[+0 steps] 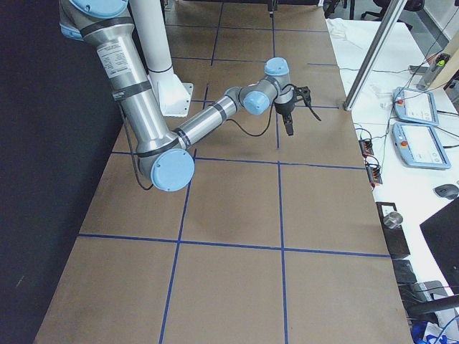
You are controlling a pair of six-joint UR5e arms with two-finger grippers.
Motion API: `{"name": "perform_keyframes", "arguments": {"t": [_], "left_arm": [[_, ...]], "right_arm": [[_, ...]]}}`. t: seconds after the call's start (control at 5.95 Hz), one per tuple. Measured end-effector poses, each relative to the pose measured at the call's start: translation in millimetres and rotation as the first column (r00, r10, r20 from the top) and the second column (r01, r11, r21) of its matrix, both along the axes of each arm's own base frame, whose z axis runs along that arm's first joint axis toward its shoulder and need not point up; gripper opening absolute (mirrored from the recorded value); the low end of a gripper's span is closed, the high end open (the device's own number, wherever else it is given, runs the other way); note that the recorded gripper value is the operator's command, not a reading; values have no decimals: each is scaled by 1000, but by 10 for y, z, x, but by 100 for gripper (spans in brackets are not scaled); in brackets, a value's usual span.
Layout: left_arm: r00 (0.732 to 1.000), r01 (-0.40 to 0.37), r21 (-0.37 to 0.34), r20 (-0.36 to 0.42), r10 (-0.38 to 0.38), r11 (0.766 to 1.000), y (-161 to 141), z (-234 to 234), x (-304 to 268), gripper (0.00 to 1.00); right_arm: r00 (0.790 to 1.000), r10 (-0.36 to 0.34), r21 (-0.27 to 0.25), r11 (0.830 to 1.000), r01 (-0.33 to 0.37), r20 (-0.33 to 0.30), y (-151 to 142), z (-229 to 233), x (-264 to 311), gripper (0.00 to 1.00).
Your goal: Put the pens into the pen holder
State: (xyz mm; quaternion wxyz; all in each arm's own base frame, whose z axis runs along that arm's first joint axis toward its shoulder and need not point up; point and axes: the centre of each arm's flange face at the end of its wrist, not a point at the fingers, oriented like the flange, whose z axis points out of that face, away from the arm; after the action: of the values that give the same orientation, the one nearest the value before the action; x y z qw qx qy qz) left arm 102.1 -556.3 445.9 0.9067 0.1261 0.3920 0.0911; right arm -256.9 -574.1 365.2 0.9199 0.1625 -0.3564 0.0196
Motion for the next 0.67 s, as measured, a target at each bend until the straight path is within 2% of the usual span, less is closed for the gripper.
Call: {"name": "perform_keyframes", "arguments": {"t": [0.17,0.34,0.5,0.67], "left_arm": [[1000,3,-74,23,-1,997,-98,387,-396,100],[998,43,-163,42,-37,986,-164,800,-796,100],[996,76,-220,51,-67,972,-182,1118,-1095,100],[997,68,-255,58,-55,964,-174,1519,-1326,100]], "right_arm": [[996,-58,-10,998,57,-72,-46,543,538,100],[987,-133,-48,990,130,-86,-34,1132,1095,100],[980,-189,-76,980,184,-67,61,1630,1583,100],[976,-209,-89,975,203,-56,187,1939,1911,100]]}}
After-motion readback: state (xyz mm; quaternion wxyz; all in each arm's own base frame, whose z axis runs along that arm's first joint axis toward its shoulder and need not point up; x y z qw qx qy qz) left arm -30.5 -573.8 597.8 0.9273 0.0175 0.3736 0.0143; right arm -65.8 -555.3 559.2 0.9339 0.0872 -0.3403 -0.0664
